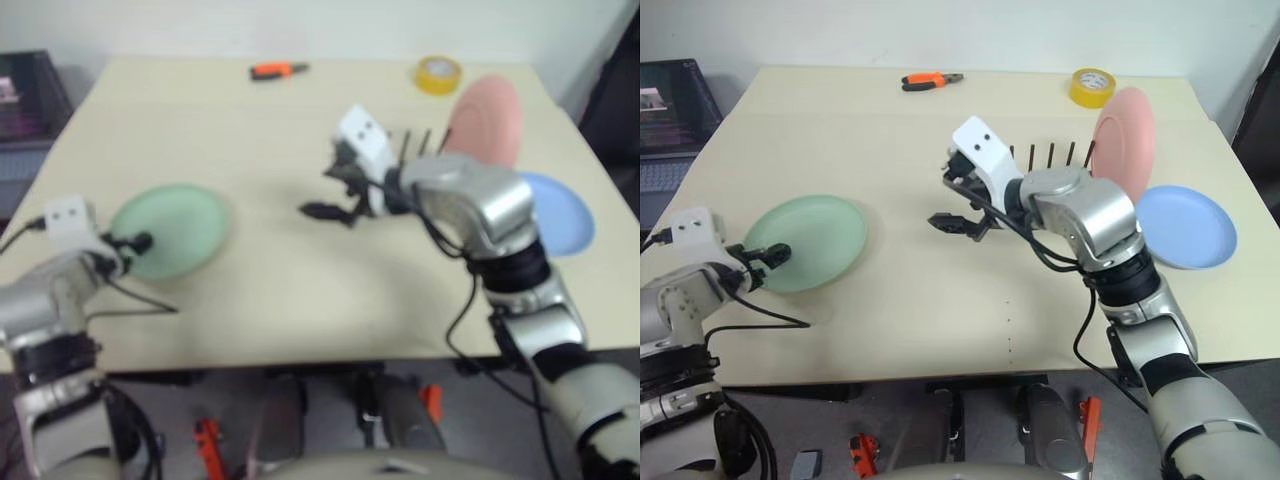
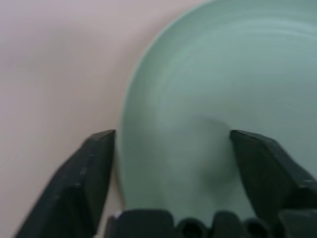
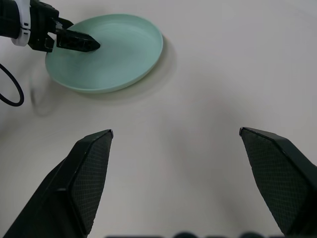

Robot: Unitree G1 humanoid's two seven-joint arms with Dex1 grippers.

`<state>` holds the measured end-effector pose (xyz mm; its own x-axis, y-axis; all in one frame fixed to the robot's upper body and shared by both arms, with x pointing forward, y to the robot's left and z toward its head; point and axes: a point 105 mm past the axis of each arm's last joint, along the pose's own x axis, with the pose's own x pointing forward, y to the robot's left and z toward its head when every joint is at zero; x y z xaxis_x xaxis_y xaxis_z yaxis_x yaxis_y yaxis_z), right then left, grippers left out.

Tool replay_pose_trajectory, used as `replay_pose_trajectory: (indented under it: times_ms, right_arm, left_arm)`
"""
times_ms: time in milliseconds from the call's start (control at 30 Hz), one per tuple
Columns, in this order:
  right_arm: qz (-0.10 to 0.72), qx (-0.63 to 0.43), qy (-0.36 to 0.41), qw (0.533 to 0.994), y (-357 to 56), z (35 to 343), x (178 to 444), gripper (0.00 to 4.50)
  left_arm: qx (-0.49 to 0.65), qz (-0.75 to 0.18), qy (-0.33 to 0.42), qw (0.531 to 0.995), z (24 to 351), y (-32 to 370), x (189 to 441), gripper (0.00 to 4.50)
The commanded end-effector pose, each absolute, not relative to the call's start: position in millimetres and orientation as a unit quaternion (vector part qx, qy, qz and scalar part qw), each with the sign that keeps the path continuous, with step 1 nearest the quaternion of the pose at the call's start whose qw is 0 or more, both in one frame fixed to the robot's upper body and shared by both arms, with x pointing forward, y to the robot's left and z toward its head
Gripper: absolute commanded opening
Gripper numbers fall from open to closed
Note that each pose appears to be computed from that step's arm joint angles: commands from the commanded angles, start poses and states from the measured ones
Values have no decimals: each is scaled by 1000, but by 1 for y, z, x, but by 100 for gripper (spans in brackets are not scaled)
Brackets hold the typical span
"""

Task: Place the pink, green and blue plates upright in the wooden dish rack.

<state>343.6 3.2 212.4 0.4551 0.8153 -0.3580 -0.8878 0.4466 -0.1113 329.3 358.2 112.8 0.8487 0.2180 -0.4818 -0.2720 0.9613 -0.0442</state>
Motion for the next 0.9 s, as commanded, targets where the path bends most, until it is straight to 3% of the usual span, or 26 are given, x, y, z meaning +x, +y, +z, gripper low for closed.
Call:
replay_pose_trajectory:
  times_ms: [33,200,267,333,500,667,900]
  right_arm:
    - [516,-152,91,838,6,226,337,450]
    - [560,-180,36,808,8,234,323,450]
    - [585,-207,-16,784,11,242,315,450]
    - [604,-242,-48,758,20,242,308,450]
    - [606,-315,-105,722,57,226,304,450]
    - [550,-366,-145,737,86,215,325,450]
    - [527,-376,-150,747,93,212,340,450]
  left_arm:
    - [-56,124,217,967,130,354,336,249]
    - [-53,115,170,977,169,348,349,63]
    - [-43,92,130,986,204,333,358,3]
    - [18,76,97,992,240,317,365,3]
    - [87,34,46,995,290,279,375,3]
    - [134,-28,50,989,298,243,379,3]
    - [131,-56,57,988,302,230,378,3]
